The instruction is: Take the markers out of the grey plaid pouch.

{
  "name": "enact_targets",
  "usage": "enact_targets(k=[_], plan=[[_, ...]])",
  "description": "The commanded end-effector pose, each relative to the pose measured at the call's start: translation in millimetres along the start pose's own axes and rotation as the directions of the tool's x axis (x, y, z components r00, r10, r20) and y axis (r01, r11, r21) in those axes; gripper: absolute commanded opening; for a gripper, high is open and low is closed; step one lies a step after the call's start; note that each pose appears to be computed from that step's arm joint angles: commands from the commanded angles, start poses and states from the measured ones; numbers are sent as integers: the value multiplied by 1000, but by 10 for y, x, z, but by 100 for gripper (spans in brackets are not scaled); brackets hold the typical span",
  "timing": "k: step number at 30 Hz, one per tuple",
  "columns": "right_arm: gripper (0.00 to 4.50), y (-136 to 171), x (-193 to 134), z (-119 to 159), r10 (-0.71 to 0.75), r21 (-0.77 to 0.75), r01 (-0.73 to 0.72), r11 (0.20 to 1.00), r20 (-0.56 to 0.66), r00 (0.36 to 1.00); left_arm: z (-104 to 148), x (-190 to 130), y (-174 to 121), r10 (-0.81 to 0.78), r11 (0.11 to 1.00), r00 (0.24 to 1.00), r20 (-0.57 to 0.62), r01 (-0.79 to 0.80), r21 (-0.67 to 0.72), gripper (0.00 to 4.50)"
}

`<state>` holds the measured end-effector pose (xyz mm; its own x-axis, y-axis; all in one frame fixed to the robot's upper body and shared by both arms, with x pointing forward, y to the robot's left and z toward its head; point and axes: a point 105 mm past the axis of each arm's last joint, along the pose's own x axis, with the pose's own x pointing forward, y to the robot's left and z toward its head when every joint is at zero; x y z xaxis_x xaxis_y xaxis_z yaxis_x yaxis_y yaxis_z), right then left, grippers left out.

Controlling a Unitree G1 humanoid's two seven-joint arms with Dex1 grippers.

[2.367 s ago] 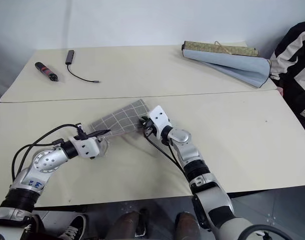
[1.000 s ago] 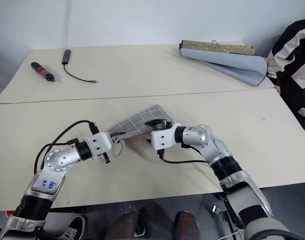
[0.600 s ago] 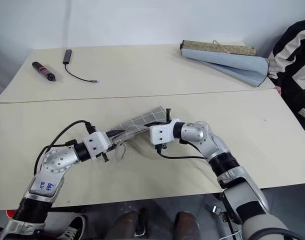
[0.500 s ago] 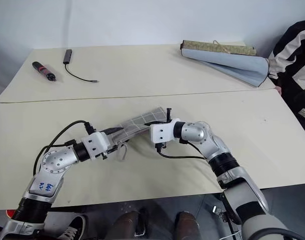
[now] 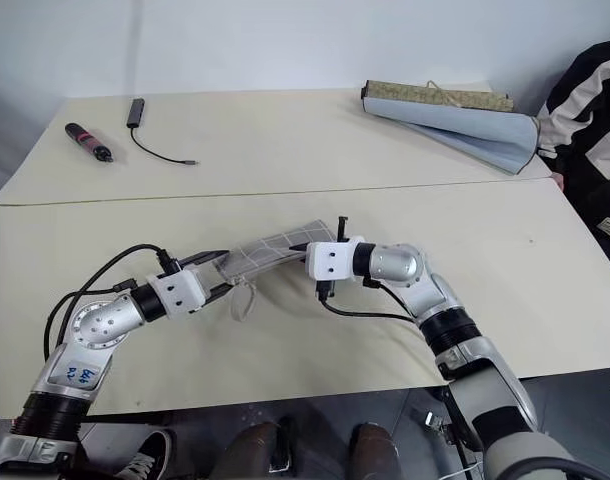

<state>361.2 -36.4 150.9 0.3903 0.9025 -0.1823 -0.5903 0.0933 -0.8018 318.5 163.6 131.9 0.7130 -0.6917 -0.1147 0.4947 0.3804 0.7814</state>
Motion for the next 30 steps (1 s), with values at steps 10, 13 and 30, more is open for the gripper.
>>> enact_targets(k=[10, 13, 30], plan=[[0, -80, 6, 170, -24, -26, 25, 999, 60, 998, 204, 33, -59, -49, 998, 994, 101, 45, 37, 178], [0, -71, 16, 172, -22, -24, 24, 999, 62, 998, 189, 33, -36, -29, 999, 995, 94, 26, 31, 79], [376, -293, -383, 184, -61, 471, -6, 882, 126, 990, -67, 4, 215, 96, 968, 992, -80, -74, 241, 0]])
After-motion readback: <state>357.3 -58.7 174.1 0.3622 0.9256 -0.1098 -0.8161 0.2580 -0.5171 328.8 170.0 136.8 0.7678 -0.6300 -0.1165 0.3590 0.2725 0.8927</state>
